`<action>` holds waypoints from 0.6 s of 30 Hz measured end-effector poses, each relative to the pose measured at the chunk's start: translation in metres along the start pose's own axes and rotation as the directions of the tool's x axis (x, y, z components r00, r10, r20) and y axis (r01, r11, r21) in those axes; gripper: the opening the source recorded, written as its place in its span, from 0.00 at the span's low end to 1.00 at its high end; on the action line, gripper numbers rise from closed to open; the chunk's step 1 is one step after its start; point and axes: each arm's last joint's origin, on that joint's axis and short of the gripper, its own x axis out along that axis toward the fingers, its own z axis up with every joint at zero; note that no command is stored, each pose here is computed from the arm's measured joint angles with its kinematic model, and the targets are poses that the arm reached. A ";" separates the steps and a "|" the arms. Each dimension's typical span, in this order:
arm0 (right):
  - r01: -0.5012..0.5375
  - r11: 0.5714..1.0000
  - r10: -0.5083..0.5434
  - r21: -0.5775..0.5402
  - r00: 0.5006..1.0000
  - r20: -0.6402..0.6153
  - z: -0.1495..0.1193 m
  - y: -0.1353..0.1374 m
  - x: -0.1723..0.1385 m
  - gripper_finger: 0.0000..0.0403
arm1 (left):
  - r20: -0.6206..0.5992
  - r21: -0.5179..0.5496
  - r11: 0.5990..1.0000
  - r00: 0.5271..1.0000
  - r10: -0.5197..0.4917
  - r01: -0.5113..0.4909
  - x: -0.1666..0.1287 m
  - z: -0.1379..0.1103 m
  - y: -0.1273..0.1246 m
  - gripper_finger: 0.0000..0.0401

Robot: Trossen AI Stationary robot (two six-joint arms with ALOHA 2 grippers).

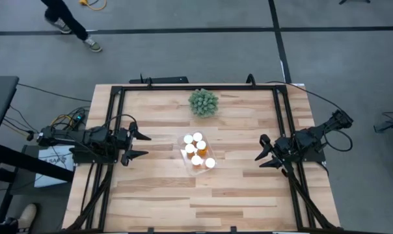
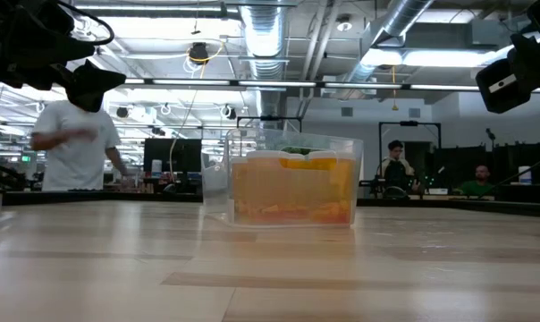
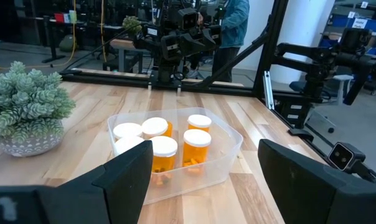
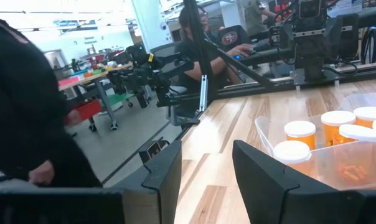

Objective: Pick and place pill bottles into a basket
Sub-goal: Return to Home Position

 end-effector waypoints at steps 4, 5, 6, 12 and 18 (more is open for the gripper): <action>0.000 1.000 0.000 0.000 1.000 0.000 0.000 0.000 0.000 0.34 | 0.000 -0.004 1.000 1.000 0.000 0.000 0.000 0.000 0.000 0.70; 0.000 1.000 0.000 0.000 1.000 0.000 0.000 0.000 0.000 0.34 | 0.000 -0.001 1.000 1.000 0.000 0.000 0.000 0.000 0.000 0.70; 0.000 1.000 0.000 0.000 1.000 0.000 0.000 0.000 0.000 0.34 | 0.000 0.001 1.000 1.000 0.000 0.000 0.000 0.000 0.000 0.70; 0.000 1.000 0.000 0.000 1.000 0.000 0.000 0.000 0.000 0.34 | 0.000 -0.002 1.000 1.000 0.000 0.000 0.000 0.000 0.000 0.70; 0.000 1.000 0.000 0.000 1.000 0.000 0.000 0.000 0.000 0.34 | 0.000 0.000 1.000 1.000 0.000 0.000 0.000 0.000 0.000 0.70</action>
